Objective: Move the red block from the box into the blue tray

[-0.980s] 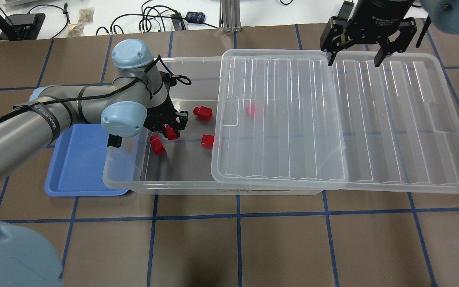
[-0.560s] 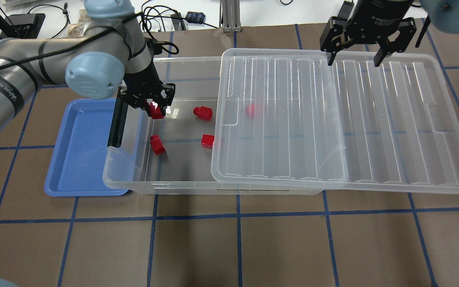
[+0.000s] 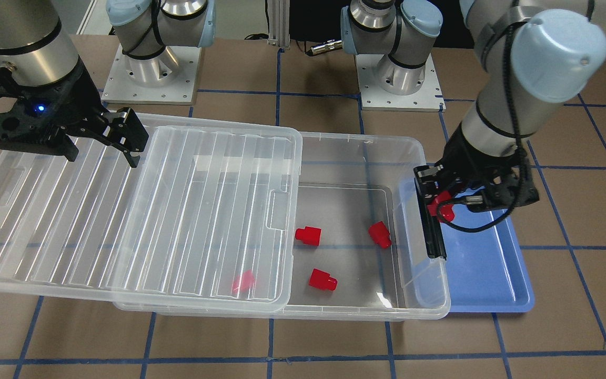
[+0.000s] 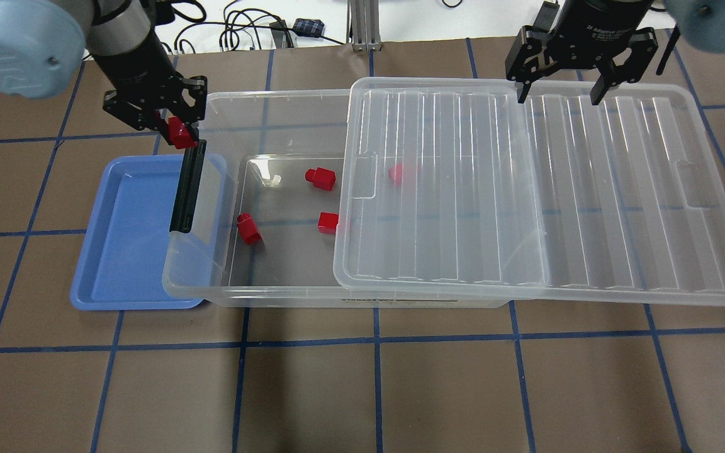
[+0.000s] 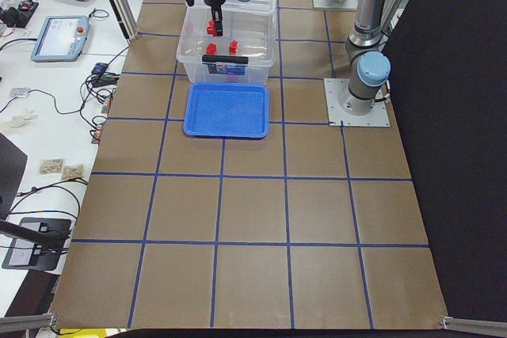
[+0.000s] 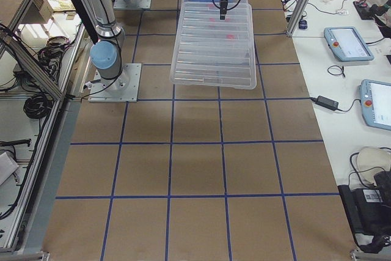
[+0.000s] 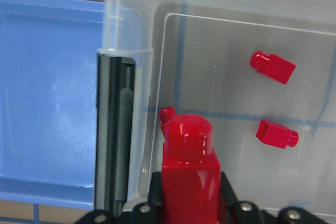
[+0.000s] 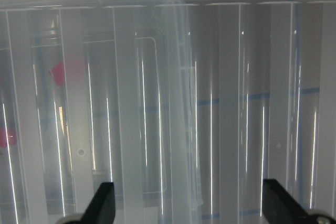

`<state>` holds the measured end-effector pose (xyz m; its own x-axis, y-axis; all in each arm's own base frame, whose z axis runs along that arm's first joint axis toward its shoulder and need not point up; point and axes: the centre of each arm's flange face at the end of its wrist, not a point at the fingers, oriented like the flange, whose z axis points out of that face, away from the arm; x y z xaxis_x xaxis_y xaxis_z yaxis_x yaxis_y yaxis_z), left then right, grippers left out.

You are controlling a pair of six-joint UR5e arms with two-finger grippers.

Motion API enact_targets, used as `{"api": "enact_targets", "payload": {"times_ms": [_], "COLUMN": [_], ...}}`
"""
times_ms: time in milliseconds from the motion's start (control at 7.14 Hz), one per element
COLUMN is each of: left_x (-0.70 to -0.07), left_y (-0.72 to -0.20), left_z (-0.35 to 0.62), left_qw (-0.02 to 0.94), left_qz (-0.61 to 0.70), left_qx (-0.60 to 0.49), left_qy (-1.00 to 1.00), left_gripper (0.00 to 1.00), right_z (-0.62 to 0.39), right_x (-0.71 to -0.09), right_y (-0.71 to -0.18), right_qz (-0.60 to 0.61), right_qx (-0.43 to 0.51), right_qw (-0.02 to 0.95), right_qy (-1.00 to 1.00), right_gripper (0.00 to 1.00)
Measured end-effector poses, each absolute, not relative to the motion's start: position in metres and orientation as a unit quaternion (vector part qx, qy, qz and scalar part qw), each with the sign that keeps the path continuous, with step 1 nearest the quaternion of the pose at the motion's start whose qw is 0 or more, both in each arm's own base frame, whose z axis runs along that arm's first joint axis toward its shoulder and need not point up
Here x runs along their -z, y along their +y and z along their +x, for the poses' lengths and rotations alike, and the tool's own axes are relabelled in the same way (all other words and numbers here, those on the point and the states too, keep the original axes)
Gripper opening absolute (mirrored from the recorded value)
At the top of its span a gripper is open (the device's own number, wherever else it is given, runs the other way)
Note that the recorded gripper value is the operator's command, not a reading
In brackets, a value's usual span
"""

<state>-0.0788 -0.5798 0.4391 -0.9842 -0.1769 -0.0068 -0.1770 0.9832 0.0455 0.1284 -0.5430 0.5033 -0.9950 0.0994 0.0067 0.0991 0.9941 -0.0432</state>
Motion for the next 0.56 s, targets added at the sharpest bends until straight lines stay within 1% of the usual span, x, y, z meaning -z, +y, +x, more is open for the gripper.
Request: {"api": "enact_targets", "payload": {"times_ms": [280,560], "left_x": [-0.423,-0.382], "left_y": [-0.584,-0.585], "left_z": [0.013,0.075], "left_qw": [-0.008,-0.022], "left_qz": [-0.086,-0.057], "left_qx": [-0.049,-0.071], "left_qy": [0.995,0.996], "left_gripper": [0.0,0.0], "right_z": [0.128,0.128], "right_x": [-0.503,-0.502], "right_y": [-0.543,-0.543], "right_qz": [-0.05,-0.051], "right_qx": [-0.021,-0.02], "right_qw": [0.004,0.005], "right_qy": [-0.998,-0.999], "right_gripper": [1.0,1.0]}}
